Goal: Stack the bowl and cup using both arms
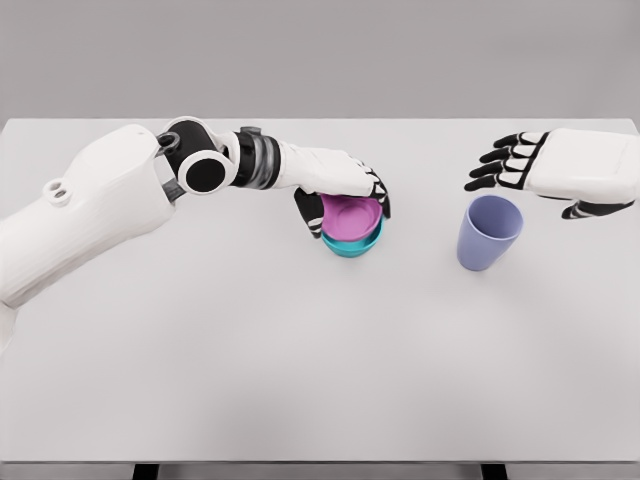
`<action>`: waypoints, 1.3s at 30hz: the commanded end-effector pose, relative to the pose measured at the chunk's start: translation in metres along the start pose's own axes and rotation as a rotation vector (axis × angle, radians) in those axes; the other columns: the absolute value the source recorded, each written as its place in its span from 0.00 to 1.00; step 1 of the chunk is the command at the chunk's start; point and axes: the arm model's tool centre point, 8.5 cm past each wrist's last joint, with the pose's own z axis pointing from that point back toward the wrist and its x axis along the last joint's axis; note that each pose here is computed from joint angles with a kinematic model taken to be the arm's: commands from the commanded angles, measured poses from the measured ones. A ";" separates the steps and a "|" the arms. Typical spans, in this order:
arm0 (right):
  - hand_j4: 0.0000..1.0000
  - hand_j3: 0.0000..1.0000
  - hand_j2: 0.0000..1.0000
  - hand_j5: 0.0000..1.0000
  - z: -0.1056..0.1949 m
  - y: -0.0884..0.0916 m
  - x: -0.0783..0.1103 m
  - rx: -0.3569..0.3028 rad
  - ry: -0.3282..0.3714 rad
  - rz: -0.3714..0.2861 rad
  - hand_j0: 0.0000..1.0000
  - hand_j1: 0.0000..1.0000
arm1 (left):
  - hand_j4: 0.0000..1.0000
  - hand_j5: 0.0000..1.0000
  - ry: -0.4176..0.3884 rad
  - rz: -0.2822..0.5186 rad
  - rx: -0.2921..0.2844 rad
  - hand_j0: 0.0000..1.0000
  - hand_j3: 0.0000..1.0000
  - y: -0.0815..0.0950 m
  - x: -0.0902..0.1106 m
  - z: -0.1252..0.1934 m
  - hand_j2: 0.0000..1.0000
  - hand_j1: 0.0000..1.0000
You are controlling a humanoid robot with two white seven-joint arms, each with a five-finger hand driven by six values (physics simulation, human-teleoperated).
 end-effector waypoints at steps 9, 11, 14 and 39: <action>1.00 1.00 1.00 1.00 -0.001 -0.001 0.000 -0.005 -0.002 -0.003 1.00 1.00 | 1.00 1.00 -0.011 -0.002 0.003 1.00 1.00 0.000 0.003 0.000 1.00 1.00; 1.00 1.00 1.00 1.00 -0.001 -0.001 0.000 -0.004 -0.003 -0.004 1.00 1.00 | 1.00 1.00 -0.014 -0.003 0.003 1.00 1.00 0.000 0.004 -0.001 1.00 1.00; 1.00 1.00 1.00 1.00 -0.002 0.001 0.001 0.000 -0.006 -0.006 1.00 1.00 | 1.00 1.00 -0.021 -0.007 0.007 1.00 1.00 0.001 0.004 0.001 1.00 1.00; 1.00 1.00 1.00 1.00 -0.022 0.012 0.004 0.033 -0.022 0.011 1.00 1.00 | 1.00 1.00 0.016 0.326 0.784 1.00 1.00 -0.103 -0.059 0.278 1.00 1.00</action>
